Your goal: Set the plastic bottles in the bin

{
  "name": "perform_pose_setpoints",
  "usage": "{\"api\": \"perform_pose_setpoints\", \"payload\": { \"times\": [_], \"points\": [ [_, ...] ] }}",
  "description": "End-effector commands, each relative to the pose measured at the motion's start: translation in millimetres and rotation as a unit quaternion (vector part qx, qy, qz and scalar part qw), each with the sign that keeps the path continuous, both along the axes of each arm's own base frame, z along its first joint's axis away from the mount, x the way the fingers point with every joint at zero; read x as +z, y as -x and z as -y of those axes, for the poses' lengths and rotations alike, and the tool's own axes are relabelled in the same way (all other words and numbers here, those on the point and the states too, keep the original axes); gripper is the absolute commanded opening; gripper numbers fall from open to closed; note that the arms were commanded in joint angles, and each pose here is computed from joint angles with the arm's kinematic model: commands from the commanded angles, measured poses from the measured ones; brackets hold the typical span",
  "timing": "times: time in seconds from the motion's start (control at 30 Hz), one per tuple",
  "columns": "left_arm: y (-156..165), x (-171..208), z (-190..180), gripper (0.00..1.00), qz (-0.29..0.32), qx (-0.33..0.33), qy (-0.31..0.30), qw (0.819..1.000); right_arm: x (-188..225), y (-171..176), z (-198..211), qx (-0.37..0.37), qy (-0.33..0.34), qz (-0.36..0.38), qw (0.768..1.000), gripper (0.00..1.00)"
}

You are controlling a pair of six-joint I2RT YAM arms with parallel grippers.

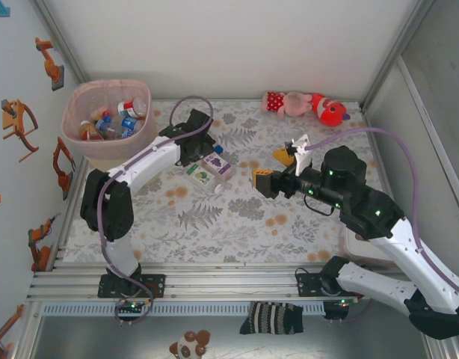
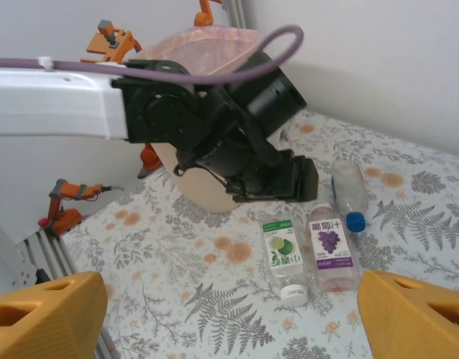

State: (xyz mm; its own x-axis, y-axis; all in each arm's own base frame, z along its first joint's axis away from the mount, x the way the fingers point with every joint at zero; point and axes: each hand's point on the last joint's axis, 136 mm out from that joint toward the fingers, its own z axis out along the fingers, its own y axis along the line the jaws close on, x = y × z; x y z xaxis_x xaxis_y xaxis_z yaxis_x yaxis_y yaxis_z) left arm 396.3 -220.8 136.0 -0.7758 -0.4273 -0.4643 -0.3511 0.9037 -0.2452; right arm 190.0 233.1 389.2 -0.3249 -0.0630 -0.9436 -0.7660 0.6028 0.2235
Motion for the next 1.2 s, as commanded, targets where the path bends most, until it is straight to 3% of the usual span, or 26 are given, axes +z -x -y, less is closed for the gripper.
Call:
{"api": "perform_pose_setpoints", "payload": {
  "times": [0.0,0.5,0.7,0.87,1.17],
  "points": [
    [8.1,-15.2,-3.5,0.67,-0.033,0.063,0.011,0.997,1.8,2.1,5.6,-0.010,-0.003,0.001,1.000,0.86],
    [18.6,-70.1,-4.6,0.73,-0.102,0.131,0.041,0.985,-2.8,1.4,9.1,-0.018,0.003,-0.001,1.000,0.86],
    [22.1,-80.4,-6.1,0.77,-0.120,0.149,0.059,0.980,-3.4,2.1,10.6,-0.020,0.004,-0.001,1.000,0.86],
    [26.9,-85.0,-18.2,0.80,-0.126,0.174,0.037,0.976,-4.7,1.5,11.0,-0.021,0.005,-0.001,1.000,0.86],
    [25.3,-103.7,-14.4,0.80,-0.152,0.177,0.051,0.971,-4.6,1.9,13.2,-0.025,0.006,-0.001,1.000,0.86]
  ]
}}
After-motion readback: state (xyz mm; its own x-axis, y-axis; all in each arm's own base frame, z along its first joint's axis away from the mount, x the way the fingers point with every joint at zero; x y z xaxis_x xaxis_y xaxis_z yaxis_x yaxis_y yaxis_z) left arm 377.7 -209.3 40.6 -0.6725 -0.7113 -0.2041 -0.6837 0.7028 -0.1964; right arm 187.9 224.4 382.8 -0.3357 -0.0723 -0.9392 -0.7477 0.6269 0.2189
